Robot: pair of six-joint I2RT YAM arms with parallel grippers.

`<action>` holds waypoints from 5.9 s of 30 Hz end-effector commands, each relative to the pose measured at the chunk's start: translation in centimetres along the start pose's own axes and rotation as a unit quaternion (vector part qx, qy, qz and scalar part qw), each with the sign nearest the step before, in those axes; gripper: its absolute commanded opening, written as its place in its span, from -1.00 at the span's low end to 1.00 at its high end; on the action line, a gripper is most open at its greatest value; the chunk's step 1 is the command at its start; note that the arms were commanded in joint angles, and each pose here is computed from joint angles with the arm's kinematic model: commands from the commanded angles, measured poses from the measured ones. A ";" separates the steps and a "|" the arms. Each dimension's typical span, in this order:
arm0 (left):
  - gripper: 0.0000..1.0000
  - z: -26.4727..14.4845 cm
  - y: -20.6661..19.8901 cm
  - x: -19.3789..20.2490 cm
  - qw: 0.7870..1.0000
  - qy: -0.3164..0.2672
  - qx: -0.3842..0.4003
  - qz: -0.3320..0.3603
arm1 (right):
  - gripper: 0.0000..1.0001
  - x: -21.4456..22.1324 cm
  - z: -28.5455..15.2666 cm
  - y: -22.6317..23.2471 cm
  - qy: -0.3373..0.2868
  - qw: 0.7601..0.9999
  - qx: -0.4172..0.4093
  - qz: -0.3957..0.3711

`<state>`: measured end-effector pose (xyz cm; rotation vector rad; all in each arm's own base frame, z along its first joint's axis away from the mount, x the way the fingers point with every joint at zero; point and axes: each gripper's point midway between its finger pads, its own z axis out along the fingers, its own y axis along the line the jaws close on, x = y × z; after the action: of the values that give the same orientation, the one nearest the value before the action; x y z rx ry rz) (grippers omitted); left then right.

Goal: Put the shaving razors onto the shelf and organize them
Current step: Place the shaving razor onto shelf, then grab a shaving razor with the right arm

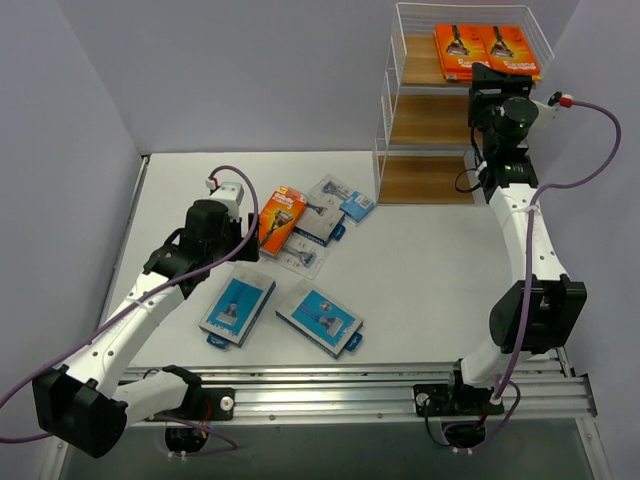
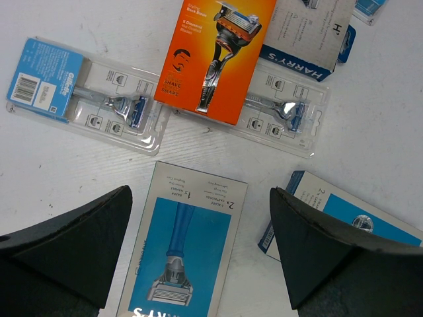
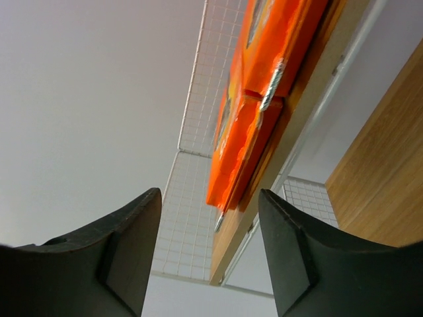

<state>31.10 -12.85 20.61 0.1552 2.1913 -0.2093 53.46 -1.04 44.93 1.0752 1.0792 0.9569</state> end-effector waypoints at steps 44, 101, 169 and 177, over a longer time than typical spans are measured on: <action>0.89 -1.0 2.2 -2.1 0.998 -0.029 -0.055 0.010 | -0.07 29.1 -31.9 -17.7 0.496 0.759 -0.063 -0.417; 0.88 -0.4 1.2 -1.9 1.000 -0.015 -0.012 -0.004 | -0.21 42.6 -10.4 -26.5 0.552 0.728 -0.043 -0.405; 0.89 0.1 1.6 -1.3 1.000 -0.002 -0.023 0.000 | -1.00 28.5 -30.0 -19.3 0.442 0.829 0.080 -0.334; 0.89 0.1 1.5 -1.3 1.000 -0.001 -0.022 0.001 | -0.85 27.8 -33.5 -20.6 0.454 0.827 0.095 -0.318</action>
<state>31.39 -11.39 19.55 0.1480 2.2391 -0.1544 29.16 27.56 14.00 0.2323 2.2315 0.7742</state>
